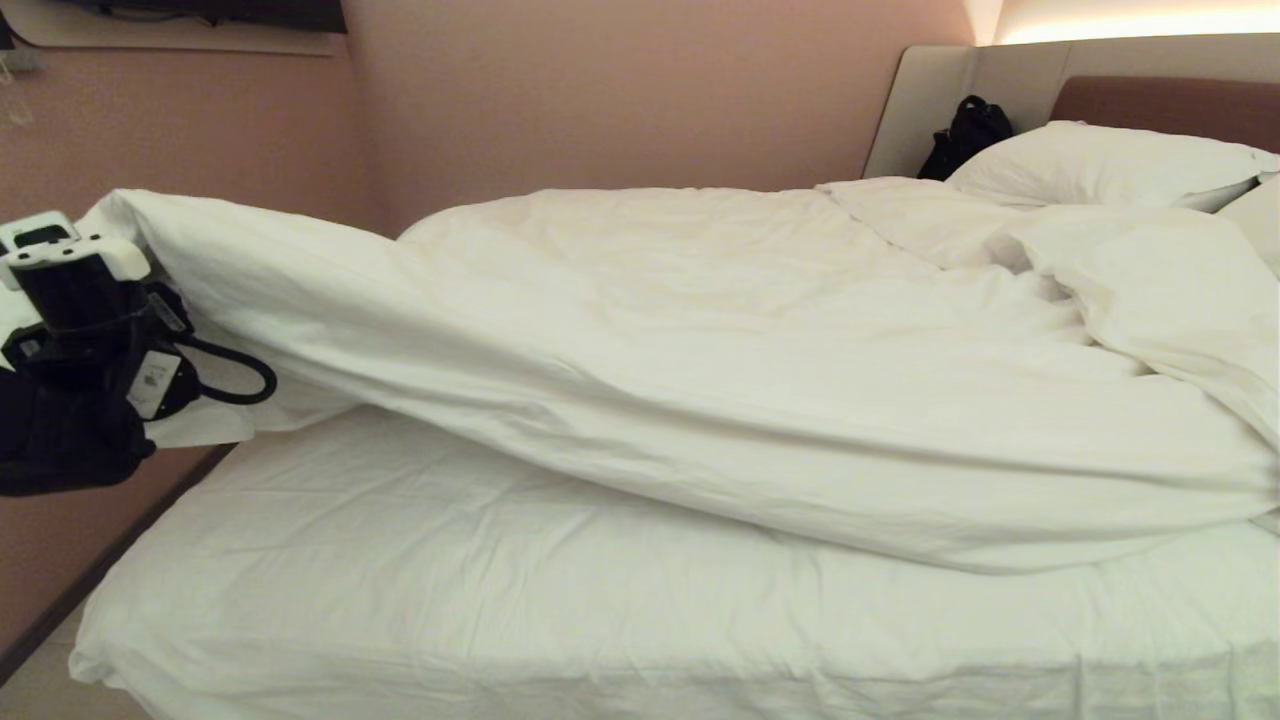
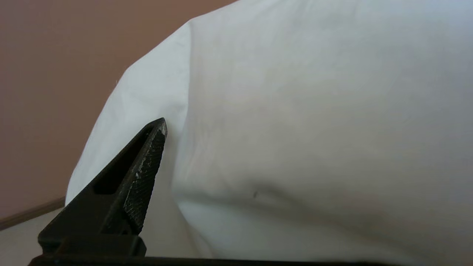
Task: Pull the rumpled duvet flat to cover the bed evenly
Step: Flatten the corners of the folded blanket
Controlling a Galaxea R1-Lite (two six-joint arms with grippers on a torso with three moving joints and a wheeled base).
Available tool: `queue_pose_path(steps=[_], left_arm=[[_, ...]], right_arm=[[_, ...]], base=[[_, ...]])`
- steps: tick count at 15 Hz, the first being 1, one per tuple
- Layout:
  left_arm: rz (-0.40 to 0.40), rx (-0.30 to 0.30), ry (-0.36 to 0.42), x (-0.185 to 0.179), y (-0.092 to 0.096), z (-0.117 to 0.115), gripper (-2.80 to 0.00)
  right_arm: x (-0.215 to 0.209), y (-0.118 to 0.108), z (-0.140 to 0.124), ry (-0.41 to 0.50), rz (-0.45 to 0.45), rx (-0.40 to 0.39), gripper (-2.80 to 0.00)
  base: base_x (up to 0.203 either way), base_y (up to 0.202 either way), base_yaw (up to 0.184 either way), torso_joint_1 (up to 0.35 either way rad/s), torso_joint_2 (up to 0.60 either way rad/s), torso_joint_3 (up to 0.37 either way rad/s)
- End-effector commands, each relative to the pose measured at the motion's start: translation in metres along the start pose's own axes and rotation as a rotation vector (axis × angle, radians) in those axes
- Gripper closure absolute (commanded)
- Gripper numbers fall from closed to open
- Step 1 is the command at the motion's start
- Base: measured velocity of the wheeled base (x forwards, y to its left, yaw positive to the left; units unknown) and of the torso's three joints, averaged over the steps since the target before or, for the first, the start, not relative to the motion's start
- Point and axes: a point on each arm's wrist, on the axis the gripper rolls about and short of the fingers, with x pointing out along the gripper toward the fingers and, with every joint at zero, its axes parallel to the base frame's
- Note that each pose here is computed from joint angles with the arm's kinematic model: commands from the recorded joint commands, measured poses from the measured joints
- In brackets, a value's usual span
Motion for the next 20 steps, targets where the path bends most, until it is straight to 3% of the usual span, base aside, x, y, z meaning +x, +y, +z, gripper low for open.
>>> queue_pose_path(steps=[1,5,10,14,17,19,20], left_arm=[[-0.011,0.040,0.056,-0.006,0.008,-0.018,-2.80],[-0.002,0.171,0.263,-0.021,0.026,-0.093,-2.80],[-0.004,0.187,0.362,-0.048,0.047,-0.143,-2.80],[-0.029,0.168,0.434,-0.068,0.061,-0.151,-2.80],[-0.028,0.145,0.444,-0.081,0.069,-0.142,-2.80],[-0.039,0.115,0.442,-0.080,0.068,-0.141,-2.80],[-0.083,0.094,0.453,-0.077,0.064,-0.141,-2.80]], right_arm=[[0.000,0.000,0.000,0.001,0.001,0.000,0.00],[0.000,0.000,0.000,0.001,0.001,0.000,0.00],[0.000,0.000,0.000,0.001,0.001,0.000,0.00],[0.000,0.000,0.000,0.001,0.001,0.000,0.00],[0.000,0.000,0.000,0.001,0.001,0.000,0.00],[0.000,0.000,0.000,0.001,0.001,0.000,0.00],[0.000,0.000,0.000,0.001,0.001,0.000,0.00]], base=[[0.000,0.000,0.000,0.000,0.00,0.000],[0.000,0.000,0.000,0.000,0.00,0.000],[0.000,0.000,0.000,0.000,0.00,0.000],[0.000,0.000,0.000,0.000,0.00,0.000],[0.000,0.000,0.000,0.000,0.00,0.000],[0.000,0.000,0.000,0.000,0.00,0.000],[0.000,0.000,0.000,0.000,0.00,0.000]])
